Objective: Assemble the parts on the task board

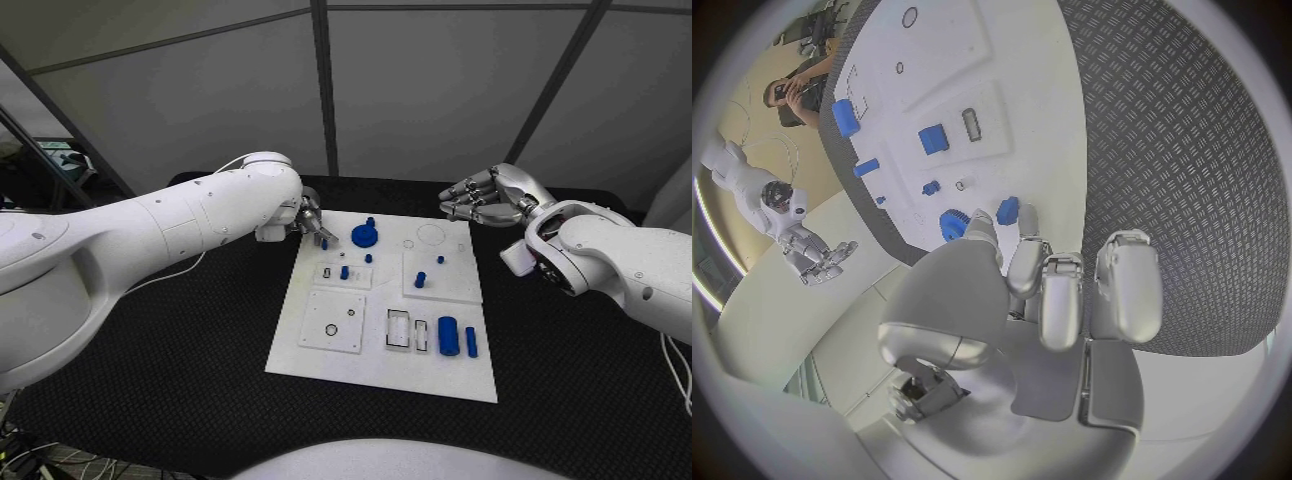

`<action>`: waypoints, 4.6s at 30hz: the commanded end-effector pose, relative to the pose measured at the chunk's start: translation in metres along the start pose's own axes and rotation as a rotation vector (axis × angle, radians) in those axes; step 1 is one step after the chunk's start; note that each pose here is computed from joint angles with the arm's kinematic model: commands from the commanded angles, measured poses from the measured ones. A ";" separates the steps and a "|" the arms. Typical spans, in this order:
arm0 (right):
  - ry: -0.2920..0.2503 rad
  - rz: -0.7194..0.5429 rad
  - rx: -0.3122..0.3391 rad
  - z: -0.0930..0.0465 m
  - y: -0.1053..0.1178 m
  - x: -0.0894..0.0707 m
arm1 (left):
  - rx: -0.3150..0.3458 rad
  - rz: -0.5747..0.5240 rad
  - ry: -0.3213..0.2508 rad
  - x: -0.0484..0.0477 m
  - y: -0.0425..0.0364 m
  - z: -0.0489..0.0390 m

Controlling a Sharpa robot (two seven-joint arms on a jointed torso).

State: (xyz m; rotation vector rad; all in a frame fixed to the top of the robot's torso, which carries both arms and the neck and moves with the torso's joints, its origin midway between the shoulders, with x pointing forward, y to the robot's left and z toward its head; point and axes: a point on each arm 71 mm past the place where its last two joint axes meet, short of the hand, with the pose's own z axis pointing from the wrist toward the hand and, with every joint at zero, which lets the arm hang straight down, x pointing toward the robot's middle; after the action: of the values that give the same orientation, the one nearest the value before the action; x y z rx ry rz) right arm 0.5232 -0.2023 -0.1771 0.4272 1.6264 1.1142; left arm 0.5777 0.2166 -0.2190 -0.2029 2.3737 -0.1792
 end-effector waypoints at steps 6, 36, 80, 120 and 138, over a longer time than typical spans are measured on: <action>-0.003 0.003 -0.007 0.001 0.001 0.000 | 0.035 -0.031 0.026 0.0012 -0.0027 -0.0008; -0.001 0.000 0.003 0.002 -0.002 -0.002 | 0.118 -0.260 0.030 0.0150 0.0070 -0.0300; 0.000 0.000 0.002 0.003 -0.003 -0.003 | 0.064 -0.045 -0.065 0.0638 0.0012 -0.0436; 0.002 0.000 0.002 0.003 -0.003 -0.002 | 0.061 0.001 -0.045 0.0678 -0.0052 -0.0416; 0.001 0.000 0.002 0.003 -0.003 -0.002 | 0.064 0.002 -0.042 0.0678 -0.0062 -0.0407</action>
State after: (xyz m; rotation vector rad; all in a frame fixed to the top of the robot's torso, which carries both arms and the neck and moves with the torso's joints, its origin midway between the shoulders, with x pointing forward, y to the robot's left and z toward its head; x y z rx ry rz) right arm 0.5274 -0.2051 -0.1795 0.4327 1.6311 1.1020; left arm 0.5020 0.2002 -0.2328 -0.1853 2.3106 -0.2633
